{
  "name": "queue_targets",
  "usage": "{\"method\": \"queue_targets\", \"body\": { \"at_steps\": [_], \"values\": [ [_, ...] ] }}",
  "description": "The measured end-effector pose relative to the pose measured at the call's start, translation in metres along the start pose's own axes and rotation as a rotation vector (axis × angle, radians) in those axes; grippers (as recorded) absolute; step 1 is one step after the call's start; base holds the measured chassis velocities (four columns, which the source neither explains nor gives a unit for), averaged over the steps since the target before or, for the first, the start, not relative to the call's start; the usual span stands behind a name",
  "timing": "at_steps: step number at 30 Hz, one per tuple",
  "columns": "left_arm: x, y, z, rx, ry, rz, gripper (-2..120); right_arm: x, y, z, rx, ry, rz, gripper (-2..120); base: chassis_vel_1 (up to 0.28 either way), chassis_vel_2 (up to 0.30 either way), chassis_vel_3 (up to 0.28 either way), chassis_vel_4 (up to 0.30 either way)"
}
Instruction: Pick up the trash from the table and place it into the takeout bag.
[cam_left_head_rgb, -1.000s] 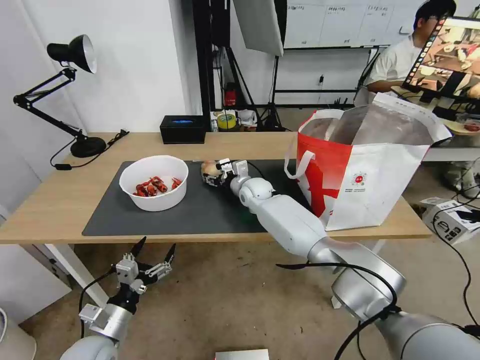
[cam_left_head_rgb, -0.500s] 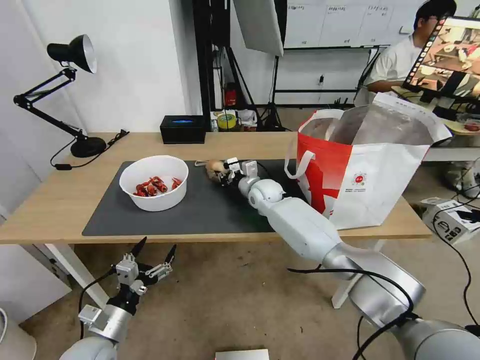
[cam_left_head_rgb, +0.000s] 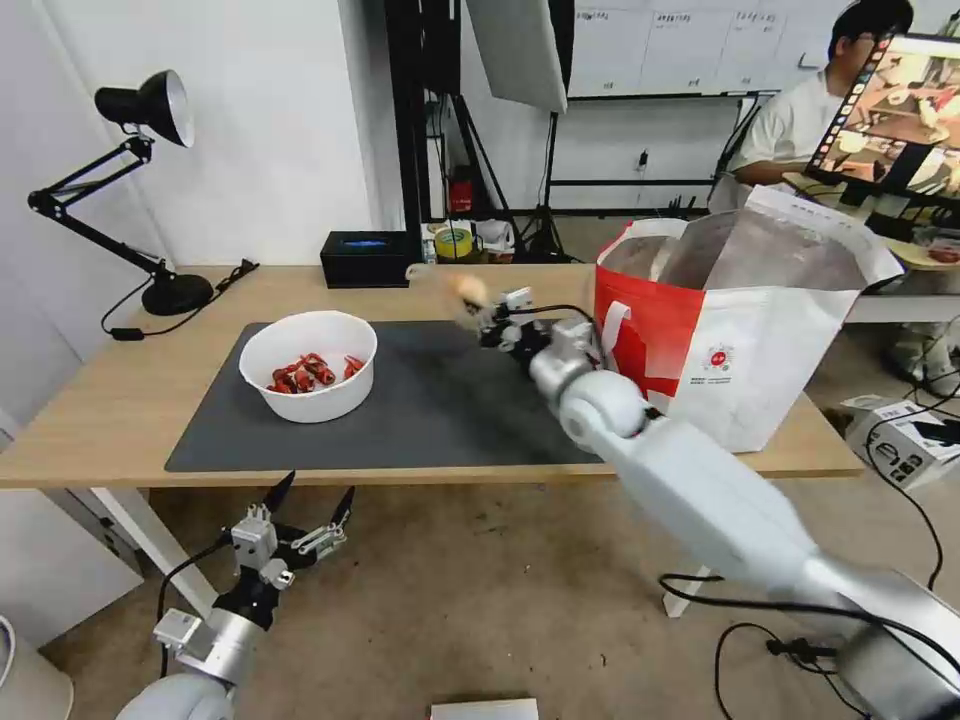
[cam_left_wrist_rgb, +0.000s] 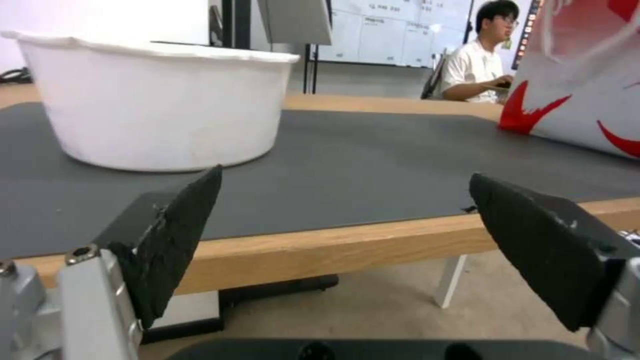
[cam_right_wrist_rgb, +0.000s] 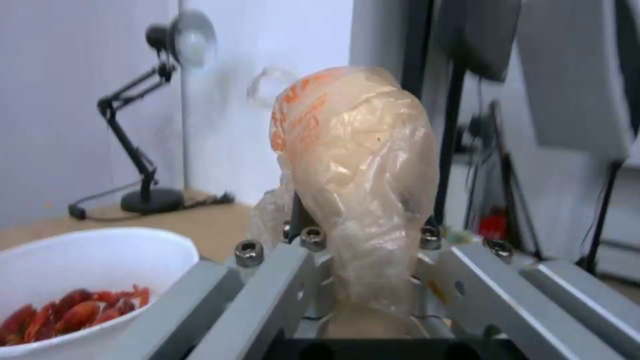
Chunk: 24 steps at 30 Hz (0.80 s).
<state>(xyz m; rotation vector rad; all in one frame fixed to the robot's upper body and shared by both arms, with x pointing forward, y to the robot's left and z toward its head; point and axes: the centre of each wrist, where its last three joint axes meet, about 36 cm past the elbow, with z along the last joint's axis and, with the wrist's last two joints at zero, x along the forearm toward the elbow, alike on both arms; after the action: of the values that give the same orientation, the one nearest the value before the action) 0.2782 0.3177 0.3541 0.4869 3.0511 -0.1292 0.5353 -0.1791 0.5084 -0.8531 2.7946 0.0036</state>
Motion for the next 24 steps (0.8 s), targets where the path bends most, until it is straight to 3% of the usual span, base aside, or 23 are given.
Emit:
{"method": "queue_targets", "body": {
  "at_steps": [9,12,18,24],
  "values": [
    [-0.004,-0.013,0.003,0.007,0.0,0.024,100,0.063,-0.012,-0.055,0.06,-0.106,0.081,6,0.0,0.0,0.0,0.0],
    [-0.008,-0.018,-0.001,0.013,-0.001,0.033,100,0.086,-0.032,-0.075,0.044,-0.112,0.146,6,0.0,0.0,0.0,0.0],
    [-0.009,-0.019,-0.002,0.013,-0.002,0.041,100,0.106,-0.052,-0.086,0.038,-0.1,0.199,6,0.0,0.0,0.0,0.0],
    [-0.011,-0.022,-0.003,0.017,-0.006,0.052,100,0.125,-0.085,-0.097,0.058,-0.071,0.273,6,0.0,0.0,0.0,0.0]
  ]
}}
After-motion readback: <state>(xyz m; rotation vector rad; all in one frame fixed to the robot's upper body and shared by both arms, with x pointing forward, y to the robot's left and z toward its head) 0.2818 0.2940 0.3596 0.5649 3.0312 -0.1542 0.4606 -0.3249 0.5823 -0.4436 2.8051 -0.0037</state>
